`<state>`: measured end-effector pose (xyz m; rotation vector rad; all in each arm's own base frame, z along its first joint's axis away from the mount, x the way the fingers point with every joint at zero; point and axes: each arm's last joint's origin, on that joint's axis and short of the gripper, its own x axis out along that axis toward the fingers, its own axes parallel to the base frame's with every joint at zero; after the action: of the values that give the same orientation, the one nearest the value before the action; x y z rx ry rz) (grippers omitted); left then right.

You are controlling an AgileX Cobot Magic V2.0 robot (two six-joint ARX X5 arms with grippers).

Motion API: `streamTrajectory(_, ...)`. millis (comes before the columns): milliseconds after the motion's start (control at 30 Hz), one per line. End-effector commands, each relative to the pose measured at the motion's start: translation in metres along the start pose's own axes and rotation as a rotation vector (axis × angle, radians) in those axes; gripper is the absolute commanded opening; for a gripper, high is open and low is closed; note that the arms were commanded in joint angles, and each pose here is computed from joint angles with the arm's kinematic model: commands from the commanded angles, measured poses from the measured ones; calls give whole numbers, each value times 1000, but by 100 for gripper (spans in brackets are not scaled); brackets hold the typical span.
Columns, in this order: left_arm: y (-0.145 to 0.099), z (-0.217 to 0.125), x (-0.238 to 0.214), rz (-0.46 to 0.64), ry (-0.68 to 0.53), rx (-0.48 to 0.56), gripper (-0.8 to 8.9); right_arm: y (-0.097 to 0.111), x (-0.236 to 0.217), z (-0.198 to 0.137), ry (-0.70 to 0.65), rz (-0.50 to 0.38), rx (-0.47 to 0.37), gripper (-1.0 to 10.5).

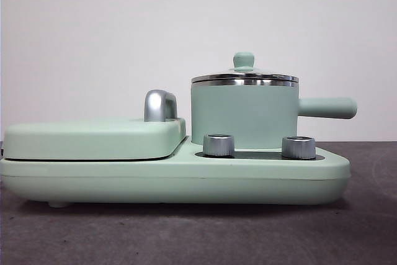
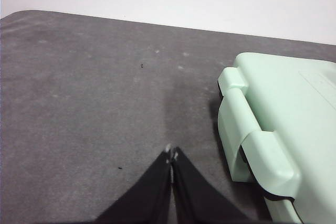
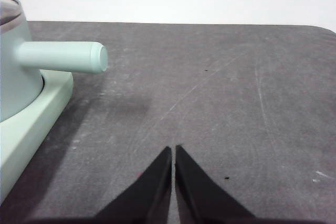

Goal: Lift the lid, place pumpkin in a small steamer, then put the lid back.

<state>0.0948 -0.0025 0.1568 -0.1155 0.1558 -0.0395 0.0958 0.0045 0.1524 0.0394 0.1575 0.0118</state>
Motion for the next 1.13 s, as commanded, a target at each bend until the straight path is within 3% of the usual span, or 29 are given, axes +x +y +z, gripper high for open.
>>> streamTrajectory(33,1,-7,2,2,24,17,6,0,0,-1,-7,-3,-11,8)
streamTrajectory(1133,1,-7,2,2,24,17,6,0,0,0,-10,-3,-11,8)
